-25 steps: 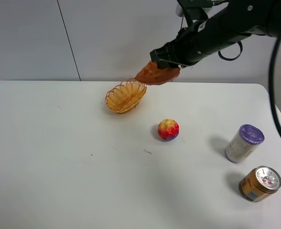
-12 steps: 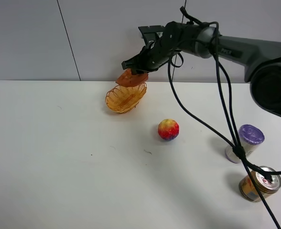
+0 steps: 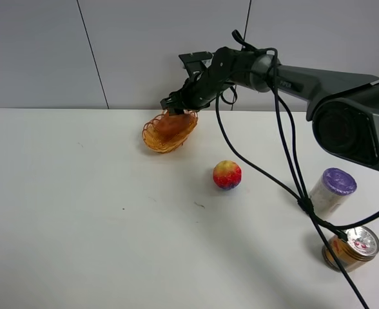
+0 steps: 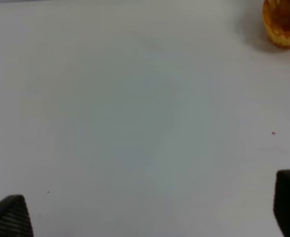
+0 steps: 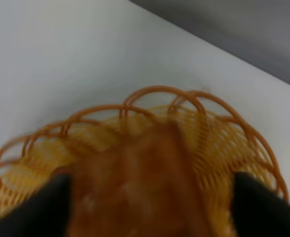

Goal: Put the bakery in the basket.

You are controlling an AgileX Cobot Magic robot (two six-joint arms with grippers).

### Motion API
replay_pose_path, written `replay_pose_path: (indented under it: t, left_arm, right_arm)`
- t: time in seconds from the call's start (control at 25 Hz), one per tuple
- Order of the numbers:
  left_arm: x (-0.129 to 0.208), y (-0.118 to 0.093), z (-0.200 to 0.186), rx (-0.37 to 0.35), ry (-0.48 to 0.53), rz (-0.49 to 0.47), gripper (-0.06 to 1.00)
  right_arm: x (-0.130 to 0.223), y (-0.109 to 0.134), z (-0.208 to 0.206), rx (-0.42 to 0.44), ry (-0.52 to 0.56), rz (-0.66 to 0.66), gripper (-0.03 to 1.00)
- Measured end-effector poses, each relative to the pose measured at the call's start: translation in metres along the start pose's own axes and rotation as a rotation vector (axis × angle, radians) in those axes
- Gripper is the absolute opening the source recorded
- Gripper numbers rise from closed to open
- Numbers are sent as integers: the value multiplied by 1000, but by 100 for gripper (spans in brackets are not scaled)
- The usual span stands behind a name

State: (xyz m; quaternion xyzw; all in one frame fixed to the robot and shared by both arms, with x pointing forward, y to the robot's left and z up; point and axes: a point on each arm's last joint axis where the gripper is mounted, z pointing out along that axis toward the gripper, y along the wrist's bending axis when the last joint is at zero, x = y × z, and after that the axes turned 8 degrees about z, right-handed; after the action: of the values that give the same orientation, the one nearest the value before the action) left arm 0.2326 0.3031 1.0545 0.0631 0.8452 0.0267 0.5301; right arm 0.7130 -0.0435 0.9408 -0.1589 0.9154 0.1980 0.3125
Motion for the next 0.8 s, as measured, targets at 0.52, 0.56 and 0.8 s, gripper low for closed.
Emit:
replay_pose_path:
  t: [0.52,0.56,0.8]
  left_arm:
    - [0,0,0,0,0,0,100]
    - [0,0,0,0,0,0,100]
    - [0,0,0,0,0,0,100]
  right_arm:
    - [-51,46,-116,-87,-106,-40,99]
    - [-58,53,-139,-92,-137,-55,99]
    - [-79,83,-294,-55,-368,-104,99]
